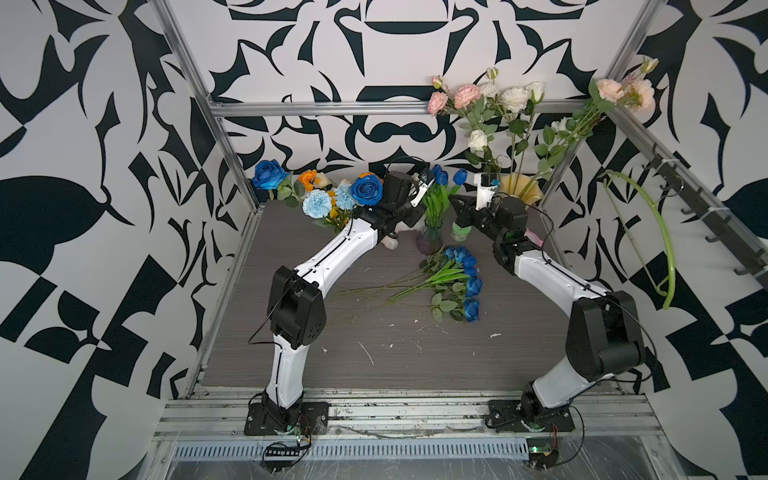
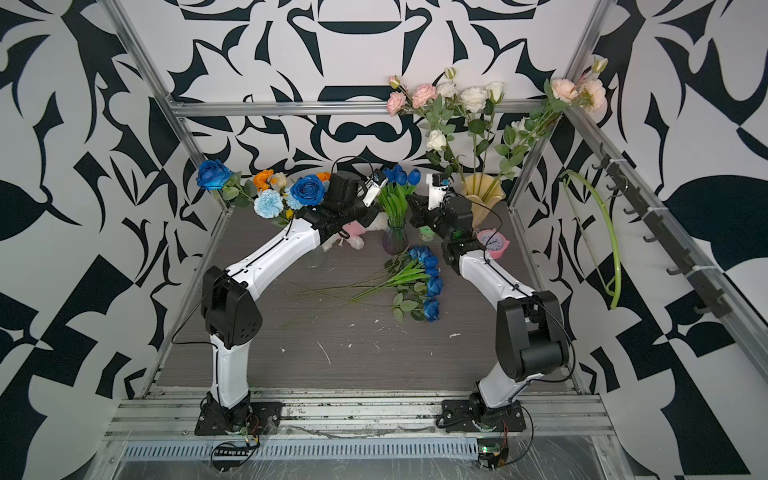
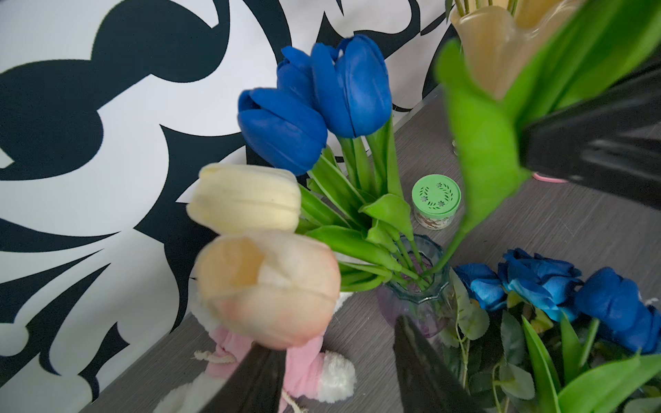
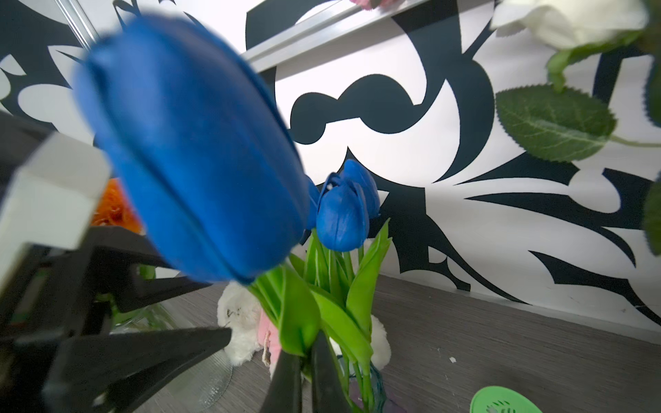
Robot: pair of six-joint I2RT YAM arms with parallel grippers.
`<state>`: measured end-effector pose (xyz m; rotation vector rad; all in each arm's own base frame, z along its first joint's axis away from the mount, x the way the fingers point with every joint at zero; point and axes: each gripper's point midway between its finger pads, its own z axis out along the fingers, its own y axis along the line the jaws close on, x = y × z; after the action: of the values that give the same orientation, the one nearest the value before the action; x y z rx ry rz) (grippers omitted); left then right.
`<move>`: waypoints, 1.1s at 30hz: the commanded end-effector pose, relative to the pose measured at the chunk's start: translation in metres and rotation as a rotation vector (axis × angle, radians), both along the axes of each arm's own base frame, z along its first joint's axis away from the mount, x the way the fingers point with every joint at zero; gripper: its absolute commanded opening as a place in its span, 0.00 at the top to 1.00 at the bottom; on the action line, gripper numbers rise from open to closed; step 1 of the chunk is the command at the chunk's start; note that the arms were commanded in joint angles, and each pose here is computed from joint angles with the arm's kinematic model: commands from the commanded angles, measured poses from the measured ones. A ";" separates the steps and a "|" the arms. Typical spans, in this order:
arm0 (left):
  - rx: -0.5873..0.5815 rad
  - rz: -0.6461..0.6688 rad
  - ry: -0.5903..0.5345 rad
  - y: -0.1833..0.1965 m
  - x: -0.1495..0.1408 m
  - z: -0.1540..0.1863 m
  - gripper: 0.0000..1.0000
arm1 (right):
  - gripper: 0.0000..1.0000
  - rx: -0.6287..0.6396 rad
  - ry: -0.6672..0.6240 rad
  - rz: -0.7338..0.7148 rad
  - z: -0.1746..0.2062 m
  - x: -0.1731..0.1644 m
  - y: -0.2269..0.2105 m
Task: Pick out blue flowers from the vase
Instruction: Pick up the flower from the vase, then place the flower at the center of the board.
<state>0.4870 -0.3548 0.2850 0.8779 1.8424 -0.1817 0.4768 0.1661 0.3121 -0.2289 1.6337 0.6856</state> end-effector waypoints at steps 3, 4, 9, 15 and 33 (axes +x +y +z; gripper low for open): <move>-0.047 0.025 0.001 -0.002 0.009 0.003 0.48 | 1.00 0.116 -0.160 -0.048 0.063 -0.037 -0.016; -0.051 0.025 0.000 -0.002 0.008 0.004 0.48 | 1.00 0.129 -0.175 -0.055 0.069 -0.045 -0.019; -0.050 0.020 -0.006 -0.002 0.007 0.006 0.48 | 1.00 0.178 -0.218 -0.107 0.089 -0.077 -0.036; -0.036 0.023 -0.027 0.001 0.006 0.009 0.48 | 1.00 0.345 -0.156 -0.167 0.086 -0.101 -0.056; -0.049 0.005 -0.027 0.001 0.001 0.013 0.49 | 1.00 0.817 0.479 -0.299 -0.094 -0.072 -0.005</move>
<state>0.4903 -0.3564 0.2881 0.8425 1.8327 -0.1969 0.4020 0.1520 0.1978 0.7411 1.7486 1.0841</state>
